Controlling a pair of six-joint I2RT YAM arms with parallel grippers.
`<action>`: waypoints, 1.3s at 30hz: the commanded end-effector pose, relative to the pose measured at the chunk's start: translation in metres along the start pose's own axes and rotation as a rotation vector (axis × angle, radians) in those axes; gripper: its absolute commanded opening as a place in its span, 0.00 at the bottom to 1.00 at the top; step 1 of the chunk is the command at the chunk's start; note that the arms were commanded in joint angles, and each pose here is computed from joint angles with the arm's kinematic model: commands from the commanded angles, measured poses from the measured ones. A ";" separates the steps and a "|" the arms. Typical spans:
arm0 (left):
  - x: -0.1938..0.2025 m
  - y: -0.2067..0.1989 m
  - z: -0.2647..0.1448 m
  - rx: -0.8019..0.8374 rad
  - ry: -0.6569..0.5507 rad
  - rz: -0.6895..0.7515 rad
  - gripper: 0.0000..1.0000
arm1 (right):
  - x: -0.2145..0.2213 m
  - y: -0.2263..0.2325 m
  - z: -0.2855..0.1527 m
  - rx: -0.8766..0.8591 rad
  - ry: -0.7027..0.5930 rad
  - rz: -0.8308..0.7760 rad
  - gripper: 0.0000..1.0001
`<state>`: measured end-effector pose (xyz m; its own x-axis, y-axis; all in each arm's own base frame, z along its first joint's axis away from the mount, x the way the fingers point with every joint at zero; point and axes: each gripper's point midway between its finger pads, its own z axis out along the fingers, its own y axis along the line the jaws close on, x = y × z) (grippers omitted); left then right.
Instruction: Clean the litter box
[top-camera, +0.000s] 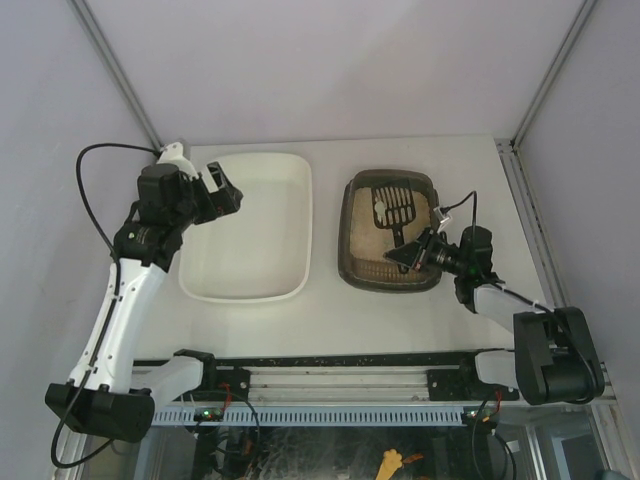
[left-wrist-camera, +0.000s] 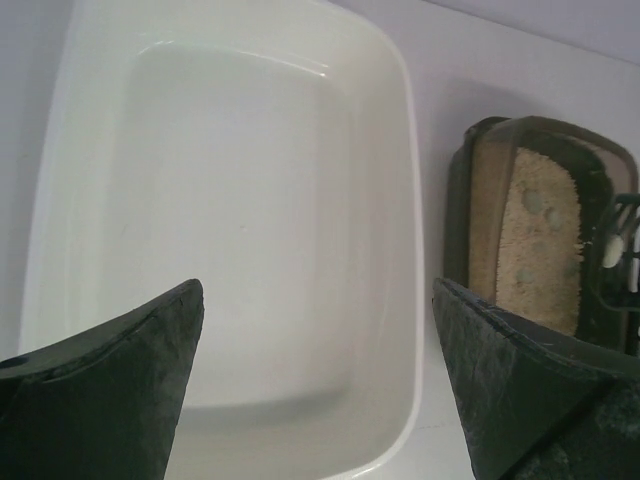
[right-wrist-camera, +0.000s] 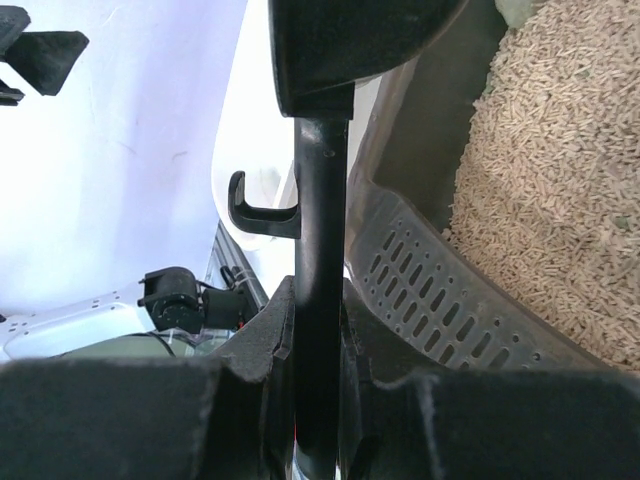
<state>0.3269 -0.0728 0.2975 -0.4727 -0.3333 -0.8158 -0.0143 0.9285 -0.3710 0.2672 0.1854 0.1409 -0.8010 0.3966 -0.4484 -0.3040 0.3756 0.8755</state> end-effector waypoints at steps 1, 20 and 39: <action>0.002 0.022 -0.012 -0.075 -0.021 0.082 0.99 | -0.008 0.021 0.002 -0.075 -0.011 -0.041 0.00; 0.019 0.044 -0.022 -0.134 0.021 0.076 0.99 | -0.023 0.031 0.009 -0.264 -0.077 0.161 0.00; 0.032 0.037 -0.014 -0.066 0.073 0.057 0.98 | -0.018 0.038 0.015 -0.288 -0.043 0.207 0.00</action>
<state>0.2972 -0.0389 0.2587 -0.5463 -0.2762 -0.7908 -0.0976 0.9586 -0.2674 0.2784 0.1950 0.1542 -0.8551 0.4865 -0.1793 -0.1692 0.0650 0.9834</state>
